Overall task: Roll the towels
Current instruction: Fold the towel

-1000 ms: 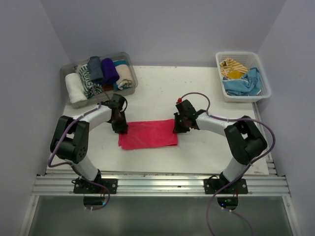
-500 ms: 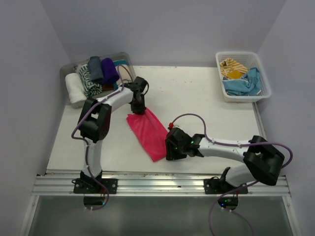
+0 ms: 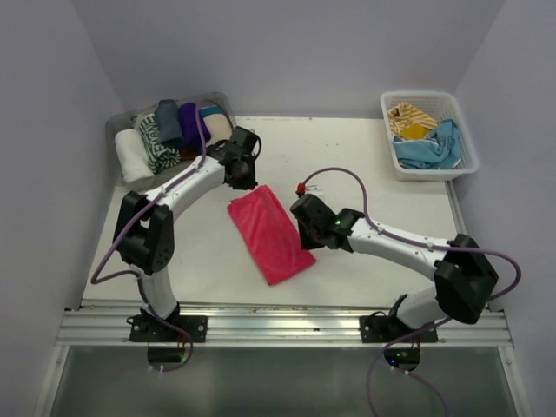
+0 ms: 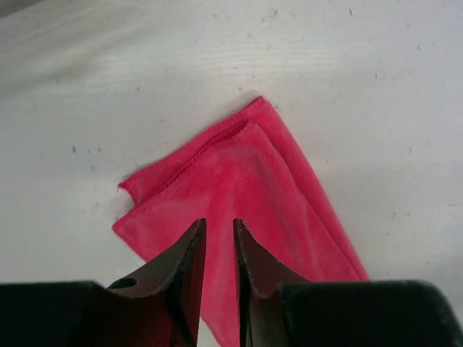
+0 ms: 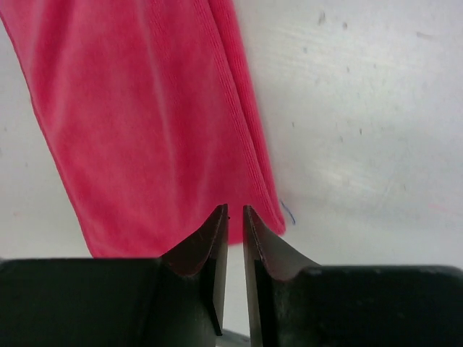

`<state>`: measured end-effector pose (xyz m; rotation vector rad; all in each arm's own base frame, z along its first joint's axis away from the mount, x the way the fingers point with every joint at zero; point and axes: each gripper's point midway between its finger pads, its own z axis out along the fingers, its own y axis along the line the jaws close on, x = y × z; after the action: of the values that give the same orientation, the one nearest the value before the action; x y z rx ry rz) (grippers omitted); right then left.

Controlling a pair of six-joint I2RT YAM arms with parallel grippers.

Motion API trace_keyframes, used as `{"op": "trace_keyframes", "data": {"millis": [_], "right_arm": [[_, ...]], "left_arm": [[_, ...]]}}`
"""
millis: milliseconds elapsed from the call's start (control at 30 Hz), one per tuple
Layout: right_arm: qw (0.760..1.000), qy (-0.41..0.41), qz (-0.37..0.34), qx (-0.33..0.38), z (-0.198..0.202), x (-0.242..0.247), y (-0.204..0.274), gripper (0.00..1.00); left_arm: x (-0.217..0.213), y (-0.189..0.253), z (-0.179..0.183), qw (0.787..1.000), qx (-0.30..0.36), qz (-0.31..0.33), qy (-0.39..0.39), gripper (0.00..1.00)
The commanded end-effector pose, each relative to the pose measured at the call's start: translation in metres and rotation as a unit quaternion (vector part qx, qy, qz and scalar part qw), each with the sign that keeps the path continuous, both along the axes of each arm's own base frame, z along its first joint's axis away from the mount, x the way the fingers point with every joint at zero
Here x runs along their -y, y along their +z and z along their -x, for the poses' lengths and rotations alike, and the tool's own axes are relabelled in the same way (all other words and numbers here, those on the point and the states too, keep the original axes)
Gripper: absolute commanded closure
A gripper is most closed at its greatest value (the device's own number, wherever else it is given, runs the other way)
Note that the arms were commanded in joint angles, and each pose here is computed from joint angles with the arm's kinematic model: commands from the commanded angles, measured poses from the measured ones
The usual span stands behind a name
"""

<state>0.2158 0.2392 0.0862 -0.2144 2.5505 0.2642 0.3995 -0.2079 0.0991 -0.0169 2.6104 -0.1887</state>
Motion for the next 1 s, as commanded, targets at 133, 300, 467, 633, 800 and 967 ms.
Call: {"op": "trace_keyframes", "data": {"millis": [133, 300, 467, 633, 800, 967], "right_arm": [[0.996, 0.089, -0.031, 0.008, -0.062, -0.056, 0.005, 0.88], [0.986, 0.156, -0.058, 0.01, -0.078, -0.093, 0.001, 0.89], [0.991, 0.132, -0.015, -0.009, -0.101, -0.087, -0.03, 0.93], [0.999, 0.032, 0.004, -0.041, -0.116, -0.04, -0.063, 0.96], [0.999, 0.014, -0.001, -0.042, -0.106, -0.029, -0.064, 0.94], [0.999, 0.028, -0.028, -0.014, -0.11, -0.036, -0.03, 0.9]], "left_arm": [[-0.026, -0.03, 0.044, 0.999, -0.032, -0.012, 0.017, 0.94], [-0.025, -0.059, 0.041, 0.998, -0.05, -0.019, 0.018, 0.98], [-0.018, -0.082, 0.019, 0.997, -0.061, -0.04, 0.009, 1.0], [-0.002, -0.086, -0.002, 0.998, -0.054, -0.03, -0.008, 1.0], [0.017, -0.08, -0.025, 0.998, -0.047, -0.01, -0.029, 1.0], [0.022, -0.037, -0.035, 0.999, -0.008, 0.005, -0.035, 0.97]]}}
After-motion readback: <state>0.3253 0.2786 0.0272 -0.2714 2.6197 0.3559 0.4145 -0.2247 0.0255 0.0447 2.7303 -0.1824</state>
